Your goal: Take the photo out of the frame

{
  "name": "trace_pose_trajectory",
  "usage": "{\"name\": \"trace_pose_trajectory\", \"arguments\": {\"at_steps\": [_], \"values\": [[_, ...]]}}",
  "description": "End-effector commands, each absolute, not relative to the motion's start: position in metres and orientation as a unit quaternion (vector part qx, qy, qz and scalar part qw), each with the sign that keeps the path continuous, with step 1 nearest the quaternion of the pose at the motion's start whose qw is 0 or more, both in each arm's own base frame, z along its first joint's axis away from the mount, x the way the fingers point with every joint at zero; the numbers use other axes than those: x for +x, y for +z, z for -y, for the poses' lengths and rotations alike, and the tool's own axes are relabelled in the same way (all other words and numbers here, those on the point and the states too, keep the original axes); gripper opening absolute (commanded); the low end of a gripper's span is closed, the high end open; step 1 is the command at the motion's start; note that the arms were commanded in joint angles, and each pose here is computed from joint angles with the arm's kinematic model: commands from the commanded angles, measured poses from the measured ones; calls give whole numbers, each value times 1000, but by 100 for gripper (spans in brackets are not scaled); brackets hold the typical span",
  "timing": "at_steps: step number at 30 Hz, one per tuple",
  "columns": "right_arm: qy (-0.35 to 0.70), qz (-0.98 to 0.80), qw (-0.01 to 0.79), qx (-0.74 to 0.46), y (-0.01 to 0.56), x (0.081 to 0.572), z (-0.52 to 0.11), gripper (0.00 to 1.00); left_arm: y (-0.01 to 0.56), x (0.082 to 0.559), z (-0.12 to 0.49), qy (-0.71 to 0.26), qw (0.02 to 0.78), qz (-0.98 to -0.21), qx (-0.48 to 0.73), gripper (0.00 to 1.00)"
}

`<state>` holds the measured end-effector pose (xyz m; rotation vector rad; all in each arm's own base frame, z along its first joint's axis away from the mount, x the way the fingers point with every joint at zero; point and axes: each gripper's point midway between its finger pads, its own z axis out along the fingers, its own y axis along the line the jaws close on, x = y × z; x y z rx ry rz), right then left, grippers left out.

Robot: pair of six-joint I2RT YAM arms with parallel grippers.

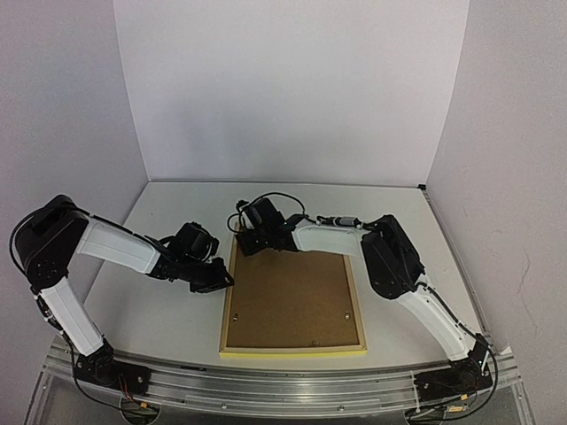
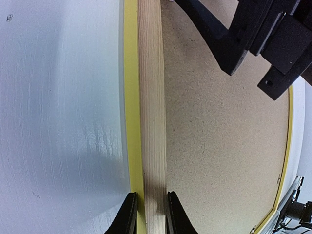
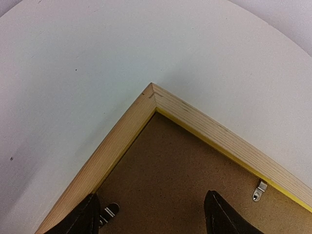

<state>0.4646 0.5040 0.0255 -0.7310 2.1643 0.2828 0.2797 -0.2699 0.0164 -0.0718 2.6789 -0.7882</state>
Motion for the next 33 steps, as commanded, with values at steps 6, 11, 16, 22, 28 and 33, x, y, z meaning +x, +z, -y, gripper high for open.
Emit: {"name": "trace_pose_trajectory", "arguments": {"at_steps": [6, 11, 16, 22, 28, 33], "values": [[174, -834, 466, -238, 145, 487, -498, 72, -25, 241, 266, -237, 75, -968, -36, 0], [196, -832, 476, -207, 211, 461, -468, 75, -25, 245, 263, -230, 83, -968, -52, 0], [138, -875, 444, -135, 193, 415, -383, 76, -22, 249, 263, -228, 89, -968, -62, 0], [107, -926, 361, -34, 147, 340, -271, 77, -11, 253, 268, -245, 102, -962, -58, 4], [150, -960, 235, -25, 96, 286, -248, 75, 31, 272, 279, -266, 155, -951, -27, 69], [104, -979, 176, 15, 48, 278, -223, 65, 84, 299, 289, -278, 228, -933, 1, 99]]}}
